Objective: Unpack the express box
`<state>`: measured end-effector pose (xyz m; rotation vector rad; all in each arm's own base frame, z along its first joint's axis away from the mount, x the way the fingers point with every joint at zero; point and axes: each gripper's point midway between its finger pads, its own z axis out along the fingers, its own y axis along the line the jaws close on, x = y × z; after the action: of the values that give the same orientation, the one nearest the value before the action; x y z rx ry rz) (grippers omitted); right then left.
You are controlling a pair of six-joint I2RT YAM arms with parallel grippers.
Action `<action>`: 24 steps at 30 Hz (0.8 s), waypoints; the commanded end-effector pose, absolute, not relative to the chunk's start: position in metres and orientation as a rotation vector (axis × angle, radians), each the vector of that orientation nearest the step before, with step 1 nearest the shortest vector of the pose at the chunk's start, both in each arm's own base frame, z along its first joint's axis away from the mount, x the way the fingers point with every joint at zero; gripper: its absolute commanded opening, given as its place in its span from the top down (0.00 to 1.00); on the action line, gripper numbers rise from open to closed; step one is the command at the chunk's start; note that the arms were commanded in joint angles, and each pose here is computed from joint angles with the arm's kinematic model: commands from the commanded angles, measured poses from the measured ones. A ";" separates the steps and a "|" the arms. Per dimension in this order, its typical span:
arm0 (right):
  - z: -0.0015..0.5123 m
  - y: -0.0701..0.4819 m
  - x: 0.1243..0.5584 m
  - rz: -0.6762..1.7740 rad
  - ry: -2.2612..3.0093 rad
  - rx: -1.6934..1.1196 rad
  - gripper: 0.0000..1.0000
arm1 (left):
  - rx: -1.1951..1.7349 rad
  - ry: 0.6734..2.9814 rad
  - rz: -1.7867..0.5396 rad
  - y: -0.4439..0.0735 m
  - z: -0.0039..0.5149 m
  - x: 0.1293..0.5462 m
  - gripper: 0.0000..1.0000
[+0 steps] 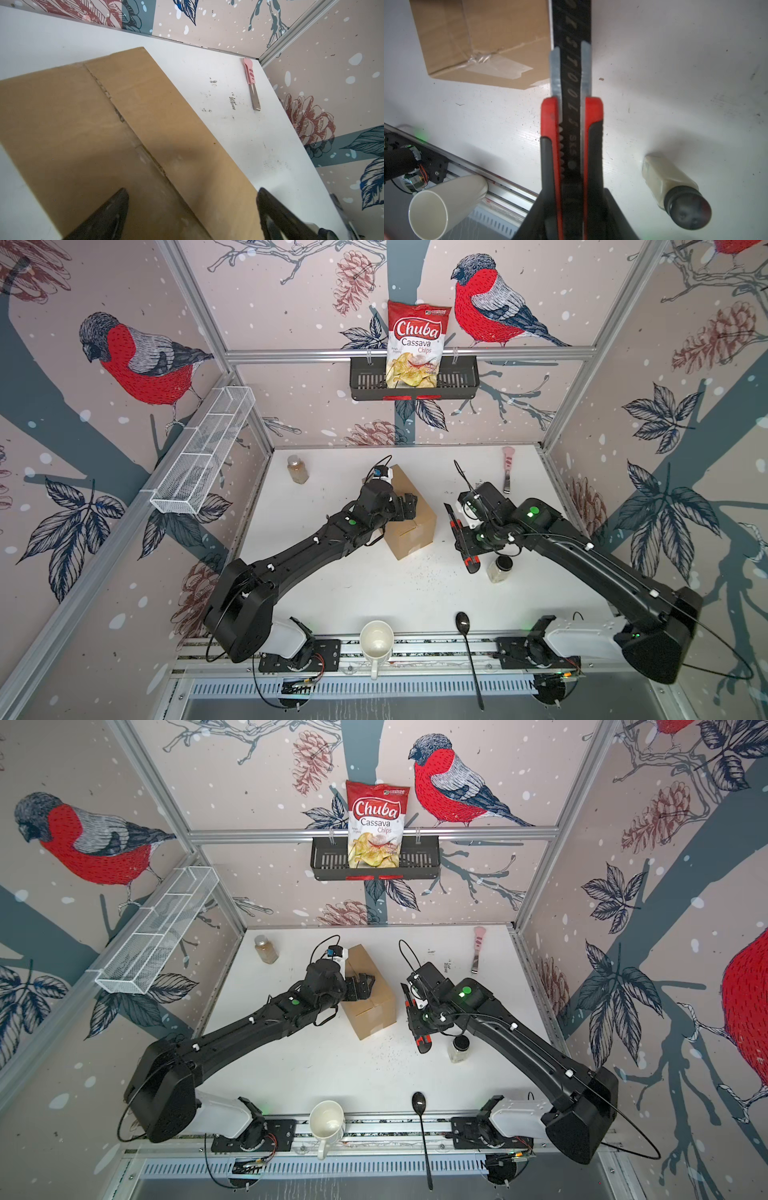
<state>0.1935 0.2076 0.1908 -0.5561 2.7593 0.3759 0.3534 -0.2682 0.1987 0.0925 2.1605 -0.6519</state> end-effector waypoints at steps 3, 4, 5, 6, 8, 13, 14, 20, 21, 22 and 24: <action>0.182 0.210 0.178 0.364 2.805 -0.555 0.93 | 0.051 2.183 -0.584 -0.257 0.183 0.356 0.04; 0.180 0.212 0.176 0.368 2.809 -0.563 0.93 | 0.046 2.181 -0.587 -0.256 0.183 0.355 0.04; 0.179 0.213 0.174 0.371 2.809 -0.572 0.93 | 0.043 2.176 -0.593 -0.256 0.183 0.355 0.04; 0.177 0.215 0.172 0.374 2.814 -0.581 0.93 | 0.039 2.170 -0.602 -0.255 0.184 0.354 0.04; 0.174 0.218 0.170 0.374 2.820 -0.600 0.93 | 0.028 2.152 -0.616 -0.254 0.189 0.352 0.04; 0.169 0.228 0.166 0.382 2.831 -0.639 0.93 | 0.028 2.119 -0.655 -0.254 0.204 0.348 0.04; 0.169 0.230 0.165 0.385 2.832 -0.646 0.94 | 0.029 2.111 -0.662 -0.254 0.208 0.347 0.04; 0.167 0.238 0.166 0.384 2.832 -0.671 0.93 | 0.046 2.084 -0.665 -0.249 0.223 0.341 0.04; 0.167 0.239 0.166 0.384 2.832 -0.675 0.94 | 0.050 2.084 -0.656 -0.247 0.224 0.340 0.04; 0.167 0.240 0.167 0.381 2.832 -0.675 0.94 | 0.053 2.085 -0.648 -0.246 0.224 0.339 0.04; 0.166 0.241 0.167 0.378 2.836 -0.679 0.94 | 0.053 2.090 -0.627 -0.242 0.223 0.338 0.04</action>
<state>0.1654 0.2359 0.1636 -0.6951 2.8398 0.3571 0.3396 -0.2489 0.2262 0.0410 2.0773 -0.6732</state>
